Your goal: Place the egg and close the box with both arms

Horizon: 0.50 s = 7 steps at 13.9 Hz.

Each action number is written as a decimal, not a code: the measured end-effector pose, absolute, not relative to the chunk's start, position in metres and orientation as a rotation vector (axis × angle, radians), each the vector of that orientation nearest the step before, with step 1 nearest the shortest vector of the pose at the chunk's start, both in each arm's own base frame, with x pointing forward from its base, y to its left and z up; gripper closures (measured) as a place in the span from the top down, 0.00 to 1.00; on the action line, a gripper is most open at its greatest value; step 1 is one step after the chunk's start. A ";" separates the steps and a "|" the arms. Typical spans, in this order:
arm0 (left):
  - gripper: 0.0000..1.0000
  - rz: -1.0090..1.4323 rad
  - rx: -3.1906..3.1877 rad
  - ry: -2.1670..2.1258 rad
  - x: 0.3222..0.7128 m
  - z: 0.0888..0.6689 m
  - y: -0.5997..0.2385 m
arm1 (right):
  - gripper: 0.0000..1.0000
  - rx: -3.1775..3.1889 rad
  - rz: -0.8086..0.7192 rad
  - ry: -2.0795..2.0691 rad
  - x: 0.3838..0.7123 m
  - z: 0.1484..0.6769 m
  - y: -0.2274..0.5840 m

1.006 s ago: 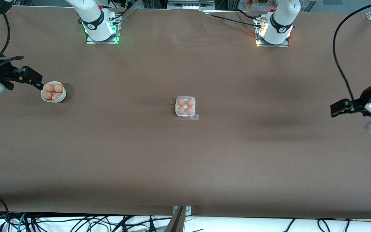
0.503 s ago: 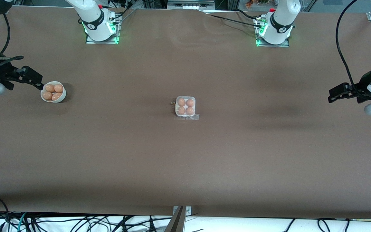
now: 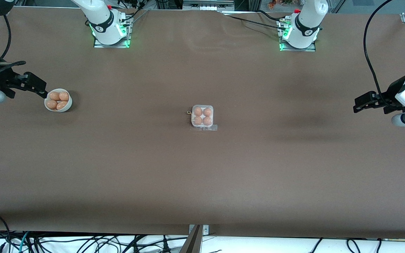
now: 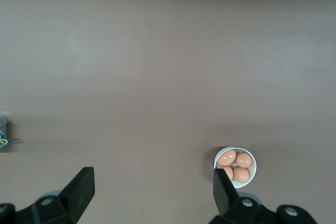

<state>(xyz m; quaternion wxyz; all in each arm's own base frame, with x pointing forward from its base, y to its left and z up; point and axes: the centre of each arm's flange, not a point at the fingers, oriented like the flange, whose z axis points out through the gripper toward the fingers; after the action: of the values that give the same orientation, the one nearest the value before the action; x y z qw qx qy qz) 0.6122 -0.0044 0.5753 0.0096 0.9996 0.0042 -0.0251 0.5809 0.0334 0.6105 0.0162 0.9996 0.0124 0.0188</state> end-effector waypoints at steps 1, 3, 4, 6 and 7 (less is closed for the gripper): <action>1.00 -0.075 3.121 0.019 0.612 0.575 -0.002 | 1.00 3.108 0.059 0.038 0.581 0.610 0.033; 1.00 -0.075 3.121 0.028 0.612 0.575 0.001 | 1.00 3.108 0.058 0.039 0.581 0.610 0.033; 1.00 -0.078 3.121 0.029 0.612 0.574 0.002 | 1.00 3.108 0.059 0.039 0.581 0.610 0.033; 1.00 -0.078 3.121 0.028 0.612 0.573 0.001 | 1.00 3.108 0.058 0.039 0.581 0.610 0.033; 1.00 -0.077 3.121 0.027 0.612 0.573 0.001 | 1.00 3.108 0.058 0.039 0.581 0.610 0.033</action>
<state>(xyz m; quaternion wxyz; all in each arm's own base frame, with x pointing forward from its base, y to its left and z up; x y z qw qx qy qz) 0.6125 0.0013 0.5734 0.0098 0.9996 0.0088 -0.0248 0.5809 0.0334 0.6105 0.0162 0.9996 0.0124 0.0188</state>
